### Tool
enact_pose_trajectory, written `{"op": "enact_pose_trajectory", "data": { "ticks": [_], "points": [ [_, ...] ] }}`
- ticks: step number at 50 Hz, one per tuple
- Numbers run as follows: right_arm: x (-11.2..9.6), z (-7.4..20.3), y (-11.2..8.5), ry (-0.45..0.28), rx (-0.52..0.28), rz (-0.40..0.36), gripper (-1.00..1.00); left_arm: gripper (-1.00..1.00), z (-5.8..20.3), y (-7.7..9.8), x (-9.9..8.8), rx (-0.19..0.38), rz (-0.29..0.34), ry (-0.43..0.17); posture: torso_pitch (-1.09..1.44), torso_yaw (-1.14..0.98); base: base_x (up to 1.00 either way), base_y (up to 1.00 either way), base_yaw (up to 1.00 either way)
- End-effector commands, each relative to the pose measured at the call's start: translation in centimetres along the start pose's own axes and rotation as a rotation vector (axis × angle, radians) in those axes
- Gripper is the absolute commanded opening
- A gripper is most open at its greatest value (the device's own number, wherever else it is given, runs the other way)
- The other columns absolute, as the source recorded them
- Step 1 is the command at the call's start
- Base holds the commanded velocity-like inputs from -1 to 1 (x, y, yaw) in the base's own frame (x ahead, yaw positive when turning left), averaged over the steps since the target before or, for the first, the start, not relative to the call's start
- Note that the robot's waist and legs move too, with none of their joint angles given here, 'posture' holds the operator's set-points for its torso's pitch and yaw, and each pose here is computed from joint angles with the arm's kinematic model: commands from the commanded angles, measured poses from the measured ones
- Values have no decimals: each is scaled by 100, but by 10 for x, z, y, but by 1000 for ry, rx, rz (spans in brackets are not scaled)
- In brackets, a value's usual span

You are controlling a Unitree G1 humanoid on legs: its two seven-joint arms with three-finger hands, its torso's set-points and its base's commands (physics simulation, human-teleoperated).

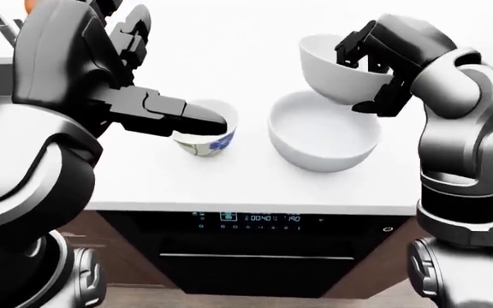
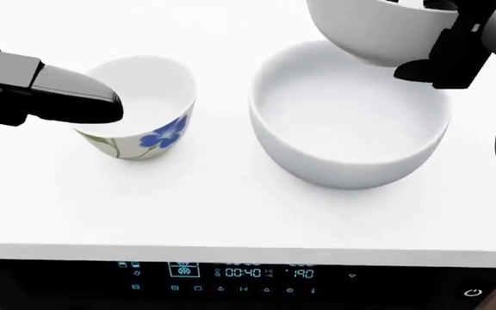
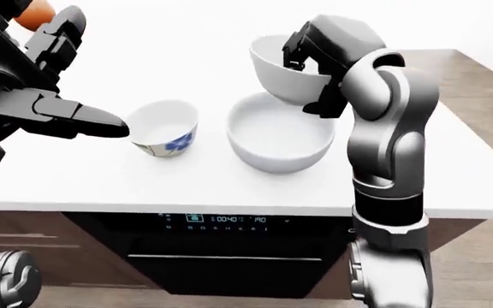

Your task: Stack the bowls from largest to smallest.

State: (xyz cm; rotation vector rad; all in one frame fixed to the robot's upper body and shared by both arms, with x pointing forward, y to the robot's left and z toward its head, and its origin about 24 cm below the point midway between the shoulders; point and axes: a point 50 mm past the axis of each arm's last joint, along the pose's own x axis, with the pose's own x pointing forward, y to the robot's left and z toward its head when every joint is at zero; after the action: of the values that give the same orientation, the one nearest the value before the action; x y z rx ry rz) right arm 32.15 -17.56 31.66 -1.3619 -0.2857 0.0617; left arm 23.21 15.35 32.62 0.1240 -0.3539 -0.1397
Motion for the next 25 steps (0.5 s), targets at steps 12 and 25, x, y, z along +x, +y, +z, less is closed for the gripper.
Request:
{"op": "enact_pose_trajectory", "data": {
  "ticks": [12,25],
  "points": [
    [8,13,4,-72,-71,8,-100,100,8,8,-3,-7,33,-66,0,0,0,0,0],
    [6,10,17,-91,-85,67,-100,100,7,9,-4,-9,37,-65,0,0,0,0,0]
  ]
}}
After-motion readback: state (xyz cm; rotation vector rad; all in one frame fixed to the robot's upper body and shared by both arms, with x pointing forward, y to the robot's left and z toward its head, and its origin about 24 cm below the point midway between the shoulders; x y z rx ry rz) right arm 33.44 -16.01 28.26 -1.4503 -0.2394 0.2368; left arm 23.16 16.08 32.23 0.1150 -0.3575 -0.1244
